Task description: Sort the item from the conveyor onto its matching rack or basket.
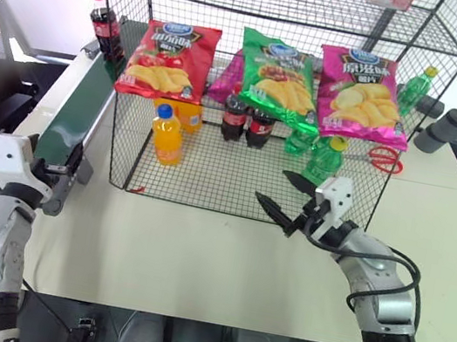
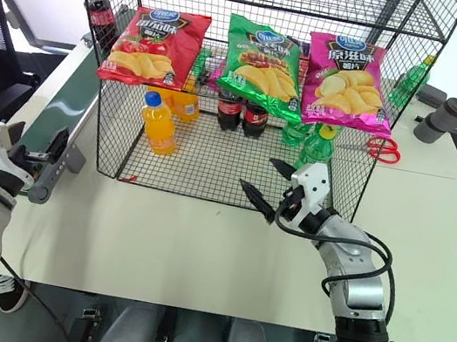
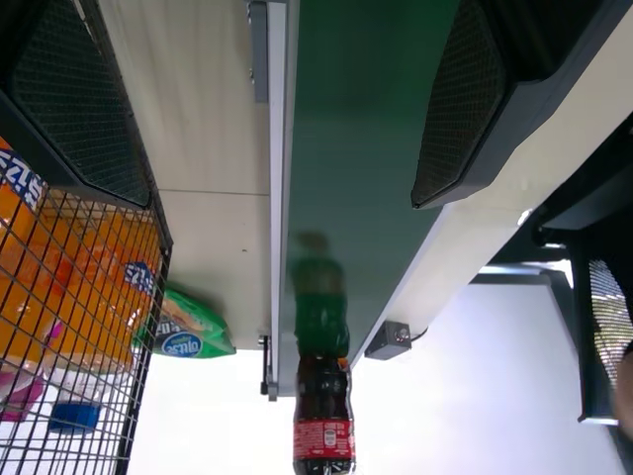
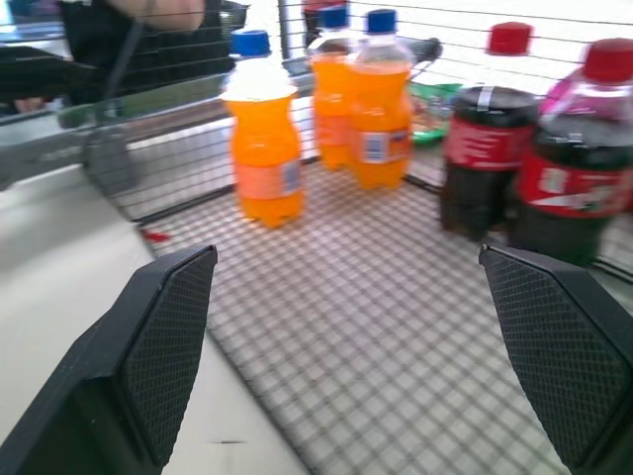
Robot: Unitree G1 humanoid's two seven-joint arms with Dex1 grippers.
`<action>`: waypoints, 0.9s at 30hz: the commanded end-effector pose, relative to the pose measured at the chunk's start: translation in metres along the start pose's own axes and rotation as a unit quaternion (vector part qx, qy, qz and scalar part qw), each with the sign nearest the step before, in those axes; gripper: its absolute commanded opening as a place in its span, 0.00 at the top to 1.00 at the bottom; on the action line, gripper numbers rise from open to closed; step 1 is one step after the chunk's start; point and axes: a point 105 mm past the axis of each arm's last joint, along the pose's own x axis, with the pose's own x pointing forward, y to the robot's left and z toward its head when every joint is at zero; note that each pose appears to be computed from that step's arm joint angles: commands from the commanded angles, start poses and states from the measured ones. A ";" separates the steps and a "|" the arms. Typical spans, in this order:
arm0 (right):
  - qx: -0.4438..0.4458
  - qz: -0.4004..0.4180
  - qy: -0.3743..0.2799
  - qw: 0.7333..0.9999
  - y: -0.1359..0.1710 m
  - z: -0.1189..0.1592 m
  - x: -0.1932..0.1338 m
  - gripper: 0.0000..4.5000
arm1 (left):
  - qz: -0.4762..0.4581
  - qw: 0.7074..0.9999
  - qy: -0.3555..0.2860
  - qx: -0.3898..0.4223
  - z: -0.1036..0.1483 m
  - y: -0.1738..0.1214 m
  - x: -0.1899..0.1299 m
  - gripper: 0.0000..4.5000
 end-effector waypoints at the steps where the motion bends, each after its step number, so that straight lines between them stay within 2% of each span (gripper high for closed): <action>1: -0.015 0.009 -0.025 1.000 0.006 0.014 0.004 0.02 | 0.000 1.000 -0.020 0.014 0.009 0.001 0.002 0.00; 27: -0.015 0.026 -0.020 0.999 0.013 0.005 0.009 0.02 | 0.019 0.999 -0.028 0.036 0.002 0.003 0.007 0.00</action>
